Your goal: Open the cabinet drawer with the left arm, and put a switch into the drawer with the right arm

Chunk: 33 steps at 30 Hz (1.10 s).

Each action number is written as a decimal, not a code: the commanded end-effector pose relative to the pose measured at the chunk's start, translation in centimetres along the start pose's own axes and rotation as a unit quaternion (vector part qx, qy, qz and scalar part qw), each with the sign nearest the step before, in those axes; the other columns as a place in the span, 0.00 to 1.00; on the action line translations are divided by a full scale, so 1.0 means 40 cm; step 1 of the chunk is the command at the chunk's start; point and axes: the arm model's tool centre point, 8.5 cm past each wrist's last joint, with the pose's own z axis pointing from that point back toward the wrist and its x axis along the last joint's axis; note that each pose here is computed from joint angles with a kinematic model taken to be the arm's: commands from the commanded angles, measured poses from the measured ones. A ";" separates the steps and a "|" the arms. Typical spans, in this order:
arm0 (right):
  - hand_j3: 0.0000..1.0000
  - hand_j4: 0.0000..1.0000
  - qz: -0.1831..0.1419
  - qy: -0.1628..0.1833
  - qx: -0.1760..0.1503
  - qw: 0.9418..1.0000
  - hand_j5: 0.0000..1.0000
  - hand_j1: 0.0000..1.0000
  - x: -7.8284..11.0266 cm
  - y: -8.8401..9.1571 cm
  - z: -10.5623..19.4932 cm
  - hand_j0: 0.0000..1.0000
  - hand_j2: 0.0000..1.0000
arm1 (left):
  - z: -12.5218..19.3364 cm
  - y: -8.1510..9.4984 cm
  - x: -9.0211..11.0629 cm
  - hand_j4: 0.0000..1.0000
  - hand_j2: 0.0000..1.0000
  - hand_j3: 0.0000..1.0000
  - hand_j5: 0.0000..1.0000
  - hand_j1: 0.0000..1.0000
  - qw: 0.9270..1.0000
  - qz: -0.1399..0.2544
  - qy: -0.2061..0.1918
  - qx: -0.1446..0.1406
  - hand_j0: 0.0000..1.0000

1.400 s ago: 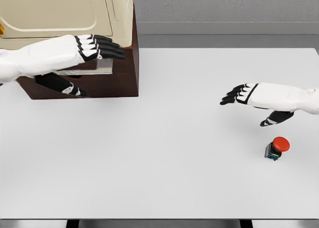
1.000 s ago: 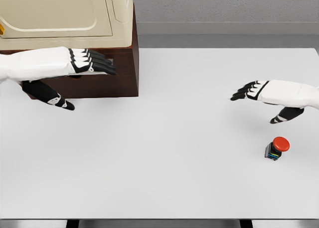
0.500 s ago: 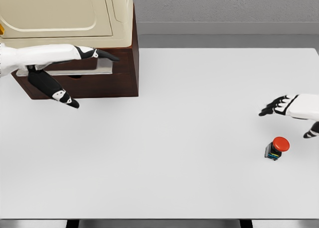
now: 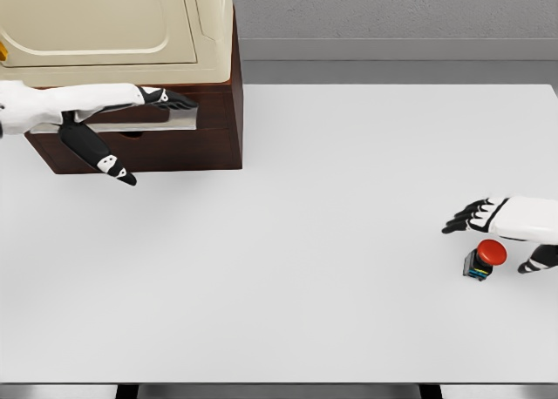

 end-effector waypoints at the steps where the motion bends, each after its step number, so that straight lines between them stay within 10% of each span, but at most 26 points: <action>1: 1.00 1.00 -0.003 -0.001 -0.001 1.000 1.00 1.00 0.001 -0.001 0.000 1.00 1.00 | 0.000 0.001 0.000 1.00 1.00 1.00 1.00 1.00 1.000 0.013 -0.002 0.001 1.00; 33: 0.82 0.82 -0.017 -0.012 0.013 1.000 0.82 0.82 0.010 0.036 -0.021 0.82 0.82 | 0.016 0.008 -0.076 1.00 1.00 1.00 1.00 1.00 0.998 0.045 0.032 0.015 1.00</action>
